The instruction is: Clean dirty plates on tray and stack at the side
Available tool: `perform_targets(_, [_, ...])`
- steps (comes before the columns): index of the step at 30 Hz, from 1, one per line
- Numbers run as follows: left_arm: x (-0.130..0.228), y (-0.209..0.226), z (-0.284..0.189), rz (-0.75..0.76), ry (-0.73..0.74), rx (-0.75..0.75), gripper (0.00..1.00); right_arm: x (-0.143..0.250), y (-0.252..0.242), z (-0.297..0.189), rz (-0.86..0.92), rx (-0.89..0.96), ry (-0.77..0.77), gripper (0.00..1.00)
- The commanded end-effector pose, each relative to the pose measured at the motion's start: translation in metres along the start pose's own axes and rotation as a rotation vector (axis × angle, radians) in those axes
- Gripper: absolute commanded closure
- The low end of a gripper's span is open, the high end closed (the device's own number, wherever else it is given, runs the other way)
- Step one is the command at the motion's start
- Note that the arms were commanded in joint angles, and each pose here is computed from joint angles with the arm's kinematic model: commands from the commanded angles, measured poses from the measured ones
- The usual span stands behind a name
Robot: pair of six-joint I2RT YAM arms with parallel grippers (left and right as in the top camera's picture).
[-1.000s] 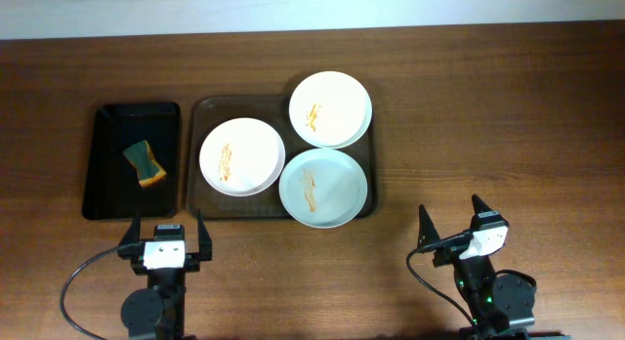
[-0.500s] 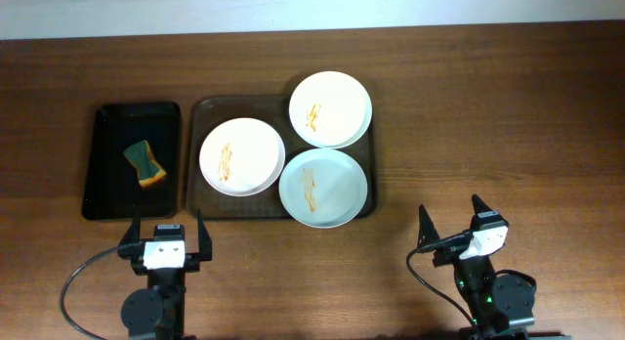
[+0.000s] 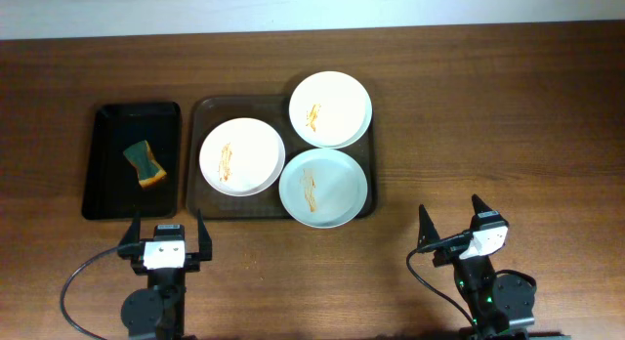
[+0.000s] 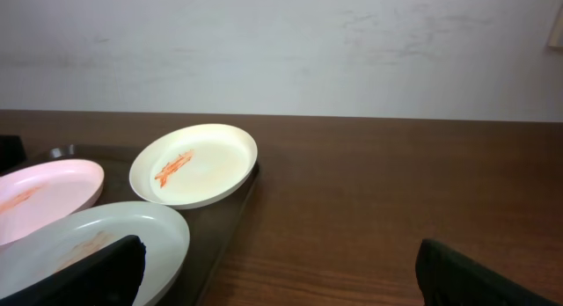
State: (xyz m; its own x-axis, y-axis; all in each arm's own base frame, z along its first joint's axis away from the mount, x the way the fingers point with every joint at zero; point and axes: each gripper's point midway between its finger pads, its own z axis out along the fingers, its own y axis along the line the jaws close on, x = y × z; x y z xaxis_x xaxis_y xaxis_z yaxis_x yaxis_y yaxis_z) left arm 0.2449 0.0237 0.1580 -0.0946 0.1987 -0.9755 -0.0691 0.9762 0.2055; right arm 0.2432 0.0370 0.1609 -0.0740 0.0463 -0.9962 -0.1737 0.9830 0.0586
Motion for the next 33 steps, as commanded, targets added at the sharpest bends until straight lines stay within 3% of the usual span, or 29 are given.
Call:
perform_targets(1, [0.000, -0.004, 0.000, 0.016, -0.007, 0.021, 0.01, 0.003, -0.003, 0.000, 0.004, 0.014, 0.003, 0.02])
perform_targets(24, [-0.020, -0.018, -0.002, -0.034, -0.093, 0.107, 0.01, 0.001, -0.002, 0.000, 0.004, 0.010, -0.002, 0.02])
perform_targets(33, [-0.048, -0.016, -0.008, -0.102, -0.157, 0.126, 0.01, -0.027, 0.018, -0.004, -0.010, -0.102, -0.089, 0.02])
